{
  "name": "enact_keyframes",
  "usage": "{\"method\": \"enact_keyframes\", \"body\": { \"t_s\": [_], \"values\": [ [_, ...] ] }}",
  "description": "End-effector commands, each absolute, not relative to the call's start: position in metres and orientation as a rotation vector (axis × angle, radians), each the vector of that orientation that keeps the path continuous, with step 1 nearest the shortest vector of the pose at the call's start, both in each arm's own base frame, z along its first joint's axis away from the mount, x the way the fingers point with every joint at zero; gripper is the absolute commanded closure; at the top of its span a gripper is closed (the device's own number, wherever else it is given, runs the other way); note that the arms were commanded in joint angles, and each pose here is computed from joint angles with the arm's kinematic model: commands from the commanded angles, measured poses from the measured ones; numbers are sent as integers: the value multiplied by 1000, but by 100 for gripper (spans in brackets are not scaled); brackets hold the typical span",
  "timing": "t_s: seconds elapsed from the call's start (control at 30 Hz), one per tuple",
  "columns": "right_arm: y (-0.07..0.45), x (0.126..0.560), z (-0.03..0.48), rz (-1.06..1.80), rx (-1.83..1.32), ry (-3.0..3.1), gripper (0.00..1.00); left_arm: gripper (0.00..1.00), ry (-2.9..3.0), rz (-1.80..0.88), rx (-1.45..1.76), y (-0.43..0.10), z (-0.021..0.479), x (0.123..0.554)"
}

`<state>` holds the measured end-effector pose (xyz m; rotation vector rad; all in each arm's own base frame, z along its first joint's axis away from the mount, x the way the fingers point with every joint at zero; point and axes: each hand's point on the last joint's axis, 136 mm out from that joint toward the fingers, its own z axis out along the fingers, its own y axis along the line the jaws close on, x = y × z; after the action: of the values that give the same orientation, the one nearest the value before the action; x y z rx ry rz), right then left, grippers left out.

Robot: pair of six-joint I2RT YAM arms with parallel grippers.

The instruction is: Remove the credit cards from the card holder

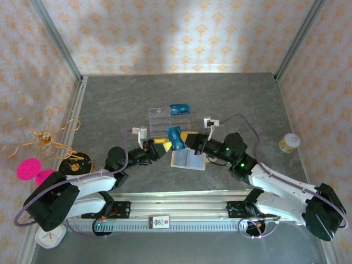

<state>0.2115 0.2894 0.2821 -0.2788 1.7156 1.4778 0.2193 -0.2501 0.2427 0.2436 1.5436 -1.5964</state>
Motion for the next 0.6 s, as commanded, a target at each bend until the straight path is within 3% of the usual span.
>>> {"method": "enact_keyframes", "body": {
  "t_s": [0.0, 0.13, 0.33, 0.4, 0.47, 0.57],
  "values": [
    [292, 212, 319, 1525, -279, 1586, 100, 61, 1434, -1637, 288, -247, 262, 210],
    [298, 215, 318, 1532, -258, 1584, 100, 66, 1399, -1670, 283, -245, 268, 206],
    [296, 224, 307, 1496, -205, 1615, 100, 100, 1383, -1677, 280, -244, 272, 206],
    [294, 227, 300, 1462, -190, 1648, 99, 100, 1413, -1637, 288, -245, 268, 210],
    [283, 231, 292, 1378, -155, 1691, 84, 100, 1487, -1574, 298, -249, 260, 218],
    [251, 239, 281, 1226, -86, 1734, 75, 100, 1635, -1414, 369, -258, 247, 234]
  ]
}}
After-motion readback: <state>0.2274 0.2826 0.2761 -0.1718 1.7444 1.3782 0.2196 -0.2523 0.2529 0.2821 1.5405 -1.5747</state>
